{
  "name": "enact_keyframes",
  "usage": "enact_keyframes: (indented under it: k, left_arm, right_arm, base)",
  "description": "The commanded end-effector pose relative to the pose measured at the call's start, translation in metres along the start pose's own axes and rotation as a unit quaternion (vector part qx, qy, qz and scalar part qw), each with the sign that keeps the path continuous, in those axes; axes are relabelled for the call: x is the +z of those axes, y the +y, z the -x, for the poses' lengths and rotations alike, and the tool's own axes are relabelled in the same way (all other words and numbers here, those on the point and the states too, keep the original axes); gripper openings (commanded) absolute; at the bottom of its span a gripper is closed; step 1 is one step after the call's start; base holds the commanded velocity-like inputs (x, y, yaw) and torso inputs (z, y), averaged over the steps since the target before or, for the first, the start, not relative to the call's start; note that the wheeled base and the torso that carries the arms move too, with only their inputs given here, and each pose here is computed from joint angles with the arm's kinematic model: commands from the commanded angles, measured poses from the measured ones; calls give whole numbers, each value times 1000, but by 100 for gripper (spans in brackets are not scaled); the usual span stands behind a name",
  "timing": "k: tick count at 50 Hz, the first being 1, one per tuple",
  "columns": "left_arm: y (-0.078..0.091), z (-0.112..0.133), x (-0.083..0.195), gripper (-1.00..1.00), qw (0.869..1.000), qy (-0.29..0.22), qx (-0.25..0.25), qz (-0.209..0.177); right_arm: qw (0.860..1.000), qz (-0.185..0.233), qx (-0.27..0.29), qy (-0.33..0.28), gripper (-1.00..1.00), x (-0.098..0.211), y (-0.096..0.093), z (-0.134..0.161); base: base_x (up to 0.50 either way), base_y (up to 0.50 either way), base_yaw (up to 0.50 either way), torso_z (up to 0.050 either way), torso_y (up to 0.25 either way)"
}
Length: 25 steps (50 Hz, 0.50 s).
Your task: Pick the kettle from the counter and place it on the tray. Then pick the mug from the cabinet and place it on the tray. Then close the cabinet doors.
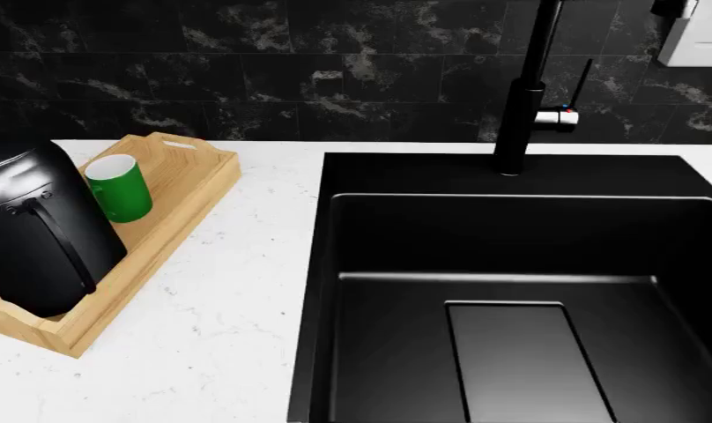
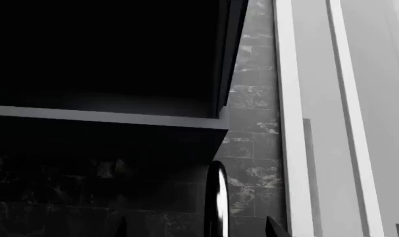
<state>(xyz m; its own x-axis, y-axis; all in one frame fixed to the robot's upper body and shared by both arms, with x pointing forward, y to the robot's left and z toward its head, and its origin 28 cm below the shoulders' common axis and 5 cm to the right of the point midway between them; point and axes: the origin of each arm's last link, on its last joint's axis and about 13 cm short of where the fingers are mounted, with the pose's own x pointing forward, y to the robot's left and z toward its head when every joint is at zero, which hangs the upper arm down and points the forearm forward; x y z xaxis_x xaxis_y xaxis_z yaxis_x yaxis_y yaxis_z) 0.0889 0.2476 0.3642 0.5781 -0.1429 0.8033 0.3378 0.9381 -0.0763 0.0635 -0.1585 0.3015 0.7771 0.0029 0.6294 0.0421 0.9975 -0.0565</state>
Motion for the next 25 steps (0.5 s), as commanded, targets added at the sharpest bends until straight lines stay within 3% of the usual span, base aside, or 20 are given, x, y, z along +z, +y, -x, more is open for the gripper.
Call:
enact_keyframes:
  k: [1, 5, 9, 17, 21, 25]
  left_arm:
    - [0, 2, -2, 100, 1000, 3, 1, 2]
    - [0, 2, -3, 100, 1000, 5, 1, 3]
    - [1, 2, -4, 100, 1000, 6, 2, 3]
    - [0, 2, -3, 100, 1000, 6, 0, 5]
    - [1, 2, -4, 100, 1000, 6, 1, 6]
    - [2, 2, -4, 100, 1000, 5, 2, 6]
  right_arm:
    - [1000, 0, -2, 0, 100, 0, 0, 0]
    - [1000, 4, -7, 0, 100, 0, -1, 0]
    - [999, 27, -32, -2, 100, 6, -3, -2]
    - [986, 74, -149, 10, 100, 38, -1, -15]
    - [970, 112, -212, -35, 100, 52, -7, -22]
    - [969, 130, -200, -65, 100, 65, -19, -28]
  base:
    - [8, -500, 0, 0, 0]
    - [8, -500, 0, 0, 0]
    - [0, 0, 0, 0, 0]
    - [0, 0, 0, 0, 0]
    - [0, 0, 0, 0, 0]
    - [0, 0, 0, 0, 0]
